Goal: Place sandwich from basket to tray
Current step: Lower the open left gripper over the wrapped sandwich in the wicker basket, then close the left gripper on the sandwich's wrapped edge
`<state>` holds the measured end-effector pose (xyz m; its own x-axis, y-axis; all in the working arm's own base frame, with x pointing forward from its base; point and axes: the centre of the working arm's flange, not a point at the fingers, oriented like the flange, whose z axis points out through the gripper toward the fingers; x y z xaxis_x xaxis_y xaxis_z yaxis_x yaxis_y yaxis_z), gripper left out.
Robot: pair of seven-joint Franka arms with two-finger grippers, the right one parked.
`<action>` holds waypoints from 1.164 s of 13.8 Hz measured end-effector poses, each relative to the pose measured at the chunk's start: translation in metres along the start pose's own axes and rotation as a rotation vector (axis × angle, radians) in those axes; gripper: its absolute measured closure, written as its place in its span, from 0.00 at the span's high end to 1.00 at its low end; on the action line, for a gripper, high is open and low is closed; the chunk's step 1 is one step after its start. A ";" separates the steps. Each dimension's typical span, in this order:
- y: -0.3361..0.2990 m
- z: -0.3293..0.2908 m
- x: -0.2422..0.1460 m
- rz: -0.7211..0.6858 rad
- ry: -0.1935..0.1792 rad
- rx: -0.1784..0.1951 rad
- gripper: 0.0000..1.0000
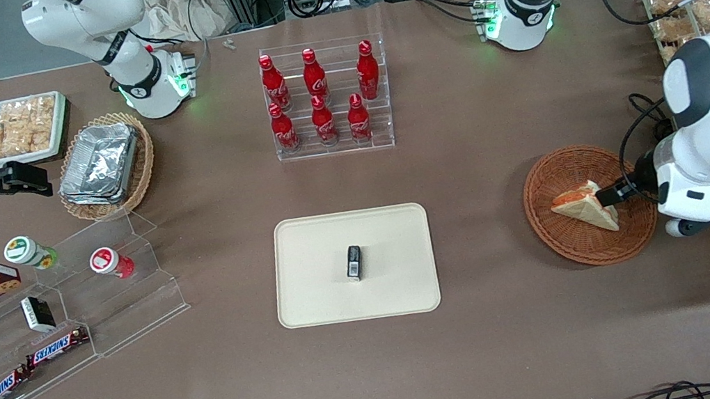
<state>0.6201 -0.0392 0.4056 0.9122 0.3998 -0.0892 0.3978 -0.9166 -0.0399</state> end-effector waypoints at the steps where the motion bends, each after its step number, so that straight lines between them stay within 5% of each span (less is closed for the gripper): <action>1: -0.004 0.014 -0.003 -0.021 0.019 -0.007 1.00; 9: -0.041 0.089 -0.018 -0.142 0.106 -0.052 1.00; 16: -0.043 0.111 -0.026 -0.211 0.123 -0.072 1.00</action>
<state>0.5684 -0.0104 0.2995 0.8112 0.5836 0.0356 0.5830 -0.8120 0.0271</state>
